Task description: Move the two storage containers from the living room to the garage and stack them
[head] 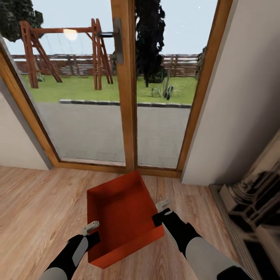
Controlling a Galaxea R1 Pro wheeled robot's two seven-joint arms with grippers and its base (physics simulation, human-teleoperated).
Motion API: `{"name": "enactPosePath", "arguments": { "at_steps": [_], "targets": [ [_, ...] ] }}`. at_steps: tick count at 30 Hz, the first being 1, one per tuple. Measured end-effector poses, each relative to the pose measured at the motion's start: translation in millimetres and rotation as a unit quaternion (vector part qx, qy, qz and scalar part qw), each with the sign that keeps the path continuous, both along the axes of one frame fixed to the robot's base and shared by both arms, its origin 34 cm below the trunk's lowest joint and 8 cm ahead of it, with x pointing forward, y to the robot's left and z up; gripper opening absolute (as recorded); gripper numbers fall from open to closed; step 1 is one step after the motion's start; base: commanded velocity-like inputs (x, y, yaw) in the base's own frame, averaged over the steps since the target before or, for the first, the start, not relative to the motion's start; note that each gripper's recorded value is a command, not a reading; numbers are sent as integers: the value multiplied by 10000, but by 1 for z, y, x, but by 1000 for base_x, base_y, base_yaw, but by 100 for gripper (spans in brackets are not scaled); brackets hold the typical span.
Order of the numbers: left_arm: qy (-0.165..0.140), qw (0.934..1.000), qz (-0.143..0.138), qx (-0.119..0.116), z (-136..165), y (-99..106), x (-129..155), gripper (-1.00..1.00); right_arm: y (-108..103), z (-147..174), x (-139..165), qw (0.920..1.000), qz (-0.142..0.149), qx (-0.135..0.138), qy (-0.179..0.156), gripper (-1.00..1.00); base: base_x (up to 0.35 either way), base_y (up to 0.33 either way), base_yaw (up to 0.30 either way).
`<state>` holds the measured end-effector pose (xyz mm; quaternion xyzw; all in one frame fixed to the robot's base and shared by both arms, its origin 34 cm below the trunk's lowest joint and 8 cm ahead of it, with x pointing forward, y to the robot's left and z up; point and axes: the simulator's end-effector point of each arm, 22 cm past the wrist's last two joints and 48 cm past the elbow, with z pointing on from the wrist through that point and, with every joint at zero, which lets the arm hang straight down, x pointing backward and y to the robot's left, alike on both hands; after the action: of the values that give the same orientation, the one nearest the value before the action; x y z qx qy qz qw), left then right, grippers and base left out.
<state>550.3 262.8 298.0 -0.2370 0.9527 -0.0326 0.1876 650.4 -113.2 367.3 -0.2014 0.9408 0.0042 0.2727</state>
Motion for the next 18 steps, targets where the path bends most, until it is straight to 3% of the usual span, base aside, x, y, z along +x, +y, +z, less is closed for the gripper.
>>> {"name": "enactPosePath", "arguments": {
  "at_steps": [8,18],
  "targets": [
    [-1,10000,-1,-1,0,0,0,-100,0,0,0,10000,2,0,0,-100,0,0,255],
    [-7,10000,-3,3,0,0,0,-100,0,0,0,10000,-3,4,-6,-100,0,0,29]
  ]
}}
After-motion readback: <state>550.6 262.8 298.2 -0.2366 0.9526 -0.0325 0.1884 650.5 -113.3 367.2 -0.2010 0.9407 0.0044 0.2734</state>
